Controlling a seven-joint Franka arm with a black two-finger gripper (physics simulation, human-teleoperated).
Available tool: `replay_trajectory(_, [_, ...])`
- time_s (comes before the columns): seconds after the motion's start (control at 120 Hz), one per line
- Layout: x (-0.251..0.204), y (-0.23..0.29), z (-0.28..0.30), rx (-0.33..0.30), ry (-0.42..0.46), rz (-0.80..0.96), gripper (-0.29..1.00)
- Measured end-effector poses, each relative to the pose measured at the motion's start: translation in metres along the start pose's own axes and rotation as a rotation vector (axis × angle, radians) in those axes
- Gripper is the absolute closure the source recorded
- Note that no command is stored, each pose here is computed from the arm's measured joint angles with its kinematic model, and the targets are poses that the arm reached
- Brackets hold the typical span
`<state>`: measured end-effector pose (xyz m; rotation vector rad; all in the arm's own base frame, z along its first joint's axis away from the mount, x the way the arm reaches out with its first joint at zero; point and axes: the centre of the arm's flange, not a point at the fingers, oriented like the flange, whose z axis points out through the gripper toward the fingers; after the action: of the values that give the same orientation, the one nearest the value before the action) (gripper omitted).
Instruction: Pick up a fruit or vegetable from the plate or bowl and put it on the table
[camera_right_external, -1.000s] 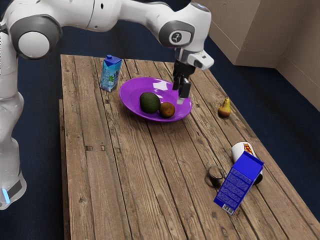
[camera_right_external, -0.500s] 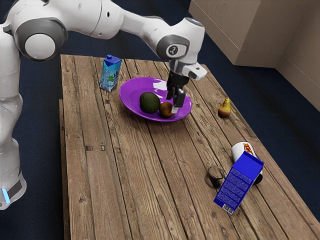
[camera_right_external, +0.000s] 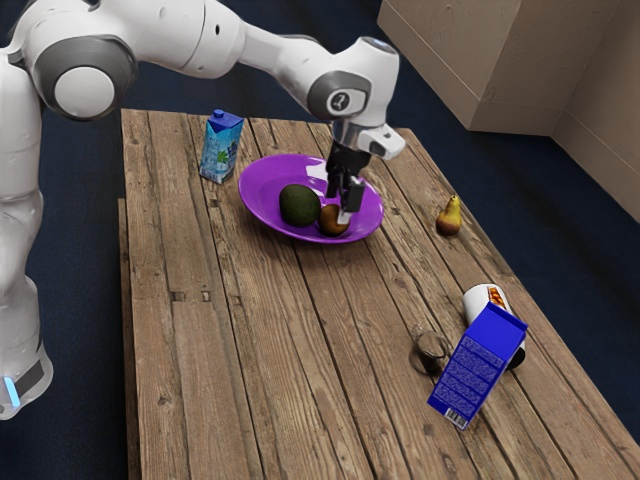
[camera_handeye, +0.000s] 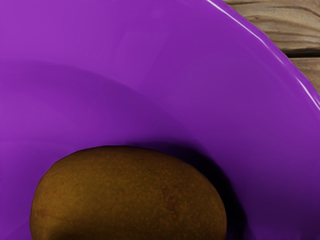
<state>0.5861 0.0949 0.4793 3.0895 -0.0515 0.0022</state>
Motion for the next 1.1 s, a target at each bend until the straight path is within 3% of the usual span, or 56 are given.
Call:
replay_trajectory(0.583, [0.002,-0.022,0.022,-0.018,-0.022,-0.035,0.00])
replay_trajectory(0.733, [0.002,-0.022,0.025,-0.018,-0.026,-0.033,0.20])
replay_trajectory(0.983, [0.004,-0.021,0.031,-0.028,-0.032,-0.042,0.28])
replay_trajectory(1.1, [0.004,-0.018,0.017,-0.025,-0.009,-0.037,0.58])
